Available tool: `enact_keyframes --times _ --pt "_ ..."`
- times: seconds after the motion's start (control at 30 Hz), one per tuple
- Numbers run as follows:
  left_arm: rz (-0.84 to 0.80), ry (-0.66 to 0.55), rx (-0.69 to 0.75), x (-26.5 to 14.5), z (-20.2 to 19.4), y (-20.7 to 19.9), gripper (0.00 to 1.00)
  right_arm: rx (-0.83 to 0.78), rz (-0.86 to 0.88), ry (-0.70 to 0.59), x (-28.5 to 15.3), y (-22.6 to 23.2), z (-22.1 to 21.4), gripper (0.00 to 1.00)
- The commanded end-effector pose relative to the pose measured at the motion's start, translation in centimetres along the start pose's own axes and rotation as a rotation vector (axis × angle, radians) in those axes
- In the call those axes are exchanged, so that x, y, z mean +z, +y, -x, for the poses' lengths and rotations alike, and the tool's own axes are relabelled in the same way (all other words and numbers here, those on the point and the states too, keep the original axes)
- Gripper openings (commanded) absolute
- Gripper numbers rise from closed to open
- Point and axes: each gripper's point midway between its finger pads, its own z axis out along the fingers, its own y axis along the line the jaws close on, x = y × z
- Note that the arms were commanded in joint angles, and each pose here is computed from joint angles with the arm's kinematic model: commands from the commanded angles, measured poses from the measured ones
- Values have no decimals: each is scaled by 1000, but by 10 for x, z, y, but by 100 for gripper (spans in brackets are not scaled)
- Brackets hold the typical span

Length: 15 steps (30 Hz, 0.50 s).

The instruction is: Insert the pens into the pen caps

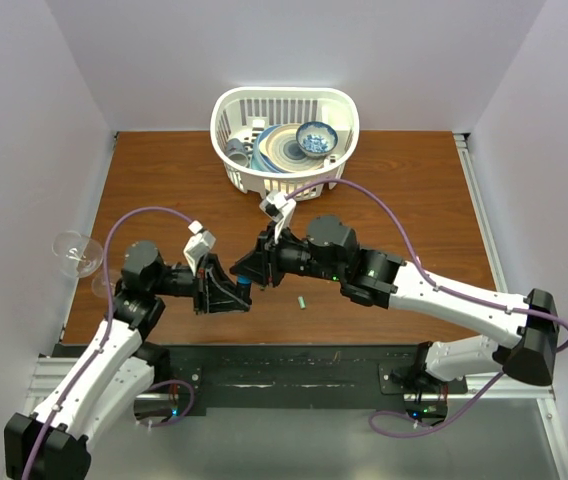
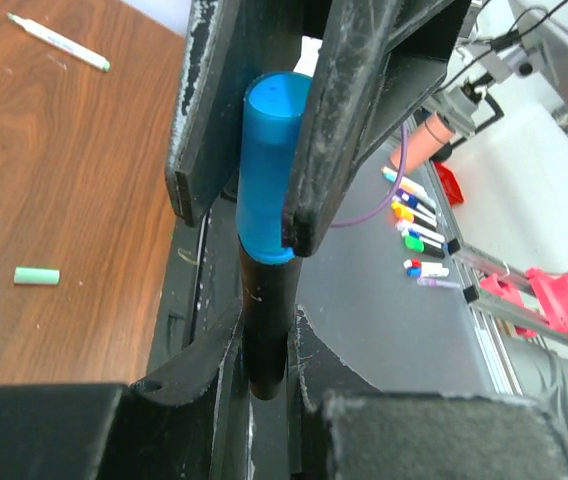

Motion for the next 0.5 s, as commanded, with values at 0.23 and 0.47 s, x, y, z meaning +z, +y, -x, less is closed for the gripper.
enact_keyframes --times 0.23,0.47 --pt "301 -189 229 -4 94 41 0 211 199 744 -78 39 -178 0" --pt "256 -169 241 0 95 40 0 279 358 794 -80 63 -198 0"
